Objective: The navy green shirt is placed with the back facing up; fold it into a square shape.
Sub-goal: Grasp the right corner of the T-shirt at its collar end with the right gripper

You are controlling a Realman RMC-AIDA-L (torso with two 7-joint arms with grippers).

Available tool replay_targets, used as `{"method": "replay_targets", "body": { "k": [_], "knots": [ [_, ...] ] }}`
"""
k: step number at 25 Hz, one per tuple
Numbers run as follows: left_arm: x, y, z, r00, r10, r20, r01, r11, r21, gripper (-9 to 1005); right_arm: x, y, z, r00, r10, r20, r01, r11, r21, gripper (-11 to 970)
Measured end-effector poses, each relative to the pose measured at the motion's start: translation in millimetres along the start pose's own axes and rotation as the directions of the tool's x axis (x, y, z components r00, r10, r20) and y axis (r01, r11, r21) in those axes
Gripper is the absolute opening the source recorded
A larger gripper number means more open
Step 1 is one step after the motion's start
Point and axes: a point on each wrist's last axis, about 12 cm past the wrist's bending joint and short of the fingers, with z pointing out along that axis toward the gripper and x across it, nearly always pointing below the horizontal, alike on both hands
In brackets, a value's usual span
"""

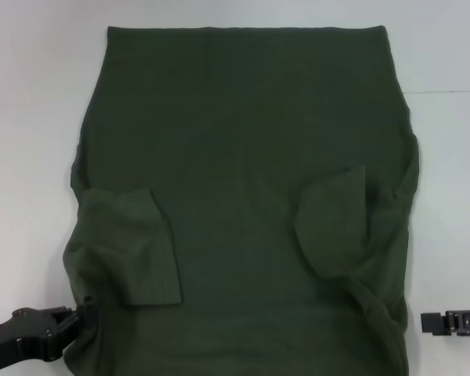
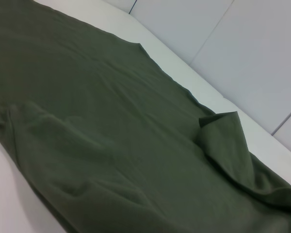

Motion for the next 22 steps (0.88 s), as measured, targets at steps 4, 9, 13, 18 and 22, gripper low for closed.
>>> {"method": "replay_targets", "body": {
  "k": [4,9,13,18,22],
  "knots": [
    [-0.4,0.1,0.0,1.000,0.002,-0.001,-0.002,1.000,0.000,1,0.2,-1.8,8.6,1.000,0.018,-0.018,-0.018,1.000,0.004,736],
    [-0.2,0.7,0.1,1.000,0.008,-0.001,-0.008,1.000,-0.005,1,-2.9,-1.8,19.2,0.999,0.022,-0.037,-0.022,1.000,0.011,736],
    [0.3,1.3,0.4,1.000,0.008,-0.002,-0.008,1.000,-0.011,1,-6.1,-0.6,26.6,0.998,0.027,-0.057,-0.026,1.000,0.016,736],
    [0.5,1.3,0.2,1.000,0.008,-0.002,-0.008,1.000,-0.011,1,-8.1,0.1,30.9,0.998,0.030,-0.064,-0.029,0.999,0.017,735],
    [0.3,1.3,0.3,1.000,0.008,-0.002,-0.008,1.000,-0.011,0,-6.0,-0.8,30.7,0.997,0.042,-0.063,-0.041,0.999,0.018,735]
  ]
}}
